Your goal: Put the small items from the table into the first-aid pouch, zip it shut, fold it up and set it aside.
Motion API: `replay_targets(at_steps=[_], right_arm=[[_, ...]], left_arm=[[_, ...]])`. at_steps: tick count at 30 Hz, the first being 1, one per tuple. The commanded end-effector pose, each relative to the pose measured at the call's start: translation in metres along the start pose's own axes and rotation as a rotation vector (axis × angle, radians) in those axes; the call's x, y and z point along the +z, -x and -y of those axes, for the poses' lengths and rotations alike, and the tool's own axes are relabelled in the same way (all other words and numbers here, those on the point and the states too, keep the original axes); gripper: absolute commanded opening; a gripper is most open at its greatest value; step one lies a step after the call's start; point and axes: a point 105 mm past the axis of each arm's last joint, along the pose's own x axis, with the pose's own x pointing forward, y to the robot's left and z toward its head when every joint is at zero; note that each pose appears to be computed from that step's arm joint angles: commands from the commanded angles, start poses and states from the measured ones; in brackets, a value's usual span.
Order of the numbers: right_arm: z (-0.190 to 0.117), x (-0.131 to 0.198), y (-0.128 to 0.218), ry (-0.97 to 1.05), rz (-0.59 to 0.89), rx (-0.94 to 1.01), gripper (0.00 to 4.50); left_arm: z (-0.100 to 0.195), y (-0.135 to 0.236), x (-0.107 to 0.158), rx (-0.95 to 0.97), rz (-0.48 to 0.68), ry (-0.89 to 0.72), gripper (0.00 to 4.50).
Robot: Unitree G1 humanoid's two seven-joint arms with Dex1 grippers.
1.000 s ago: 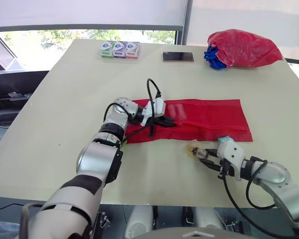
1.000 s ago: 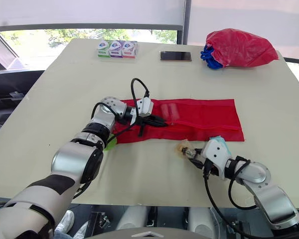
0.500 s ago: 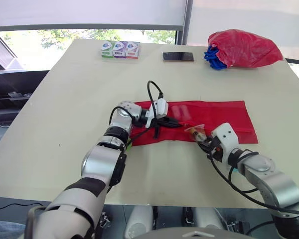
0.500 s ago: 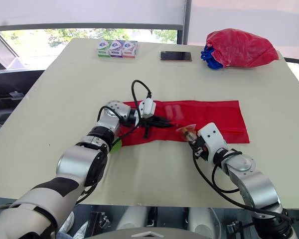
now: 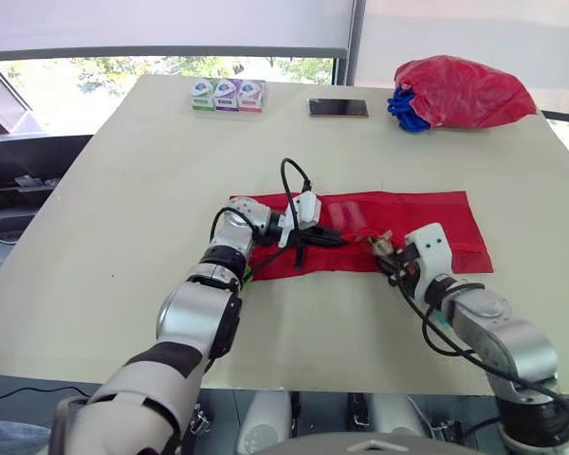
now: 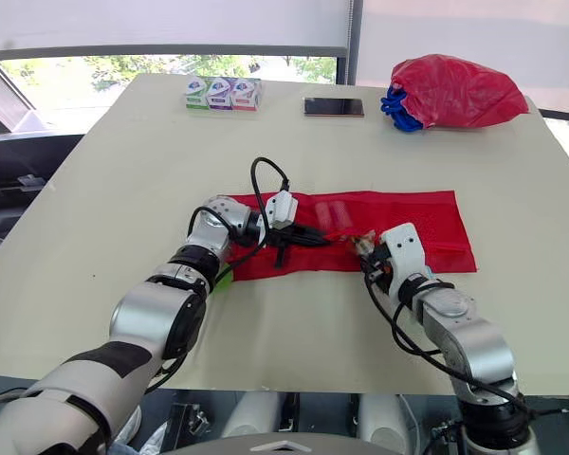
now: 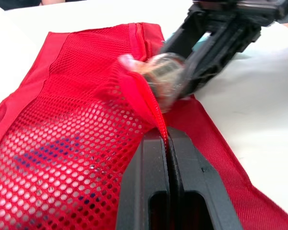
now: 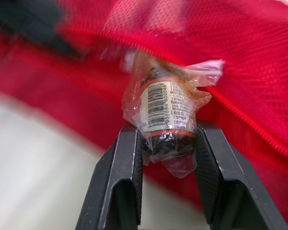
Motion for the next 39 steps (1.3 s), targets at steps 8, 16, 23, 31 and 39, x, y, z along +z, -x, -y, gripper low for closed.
replay_targets(at_steps=[8,16,23,31,39], right_arm=[[0.003,0.019,-0.025,-0.055,0.056,-0.103,0.94],[-0.017,0.024,-0.034,-0.054,0.075,-0.023,0.94],[-0.026,0.015,-0.031,-0.005,0.035,0.060,0.94],[-0.033,-0.002,-0.012,0.105,-0.039,0.186,0.94],[-0.008,0.004,-0.004,0.102,-0.020,0.097,0.94]], left_arm=[[0.003,-0.009,0.010,-0.047,0.032,-0.057,0.00],[0.003,-0.010,0.012,-0.049,0.038,-0.060,0.00],[0.004,-0.010,0.012,-0.054,0.042,-0.057,0.00],[0.001,-0.007,0.013,-0.042,0.041,-0.057,0.00],[0.002,-0.006,0.012,-0.048,0.040,-0.054,0.00]])
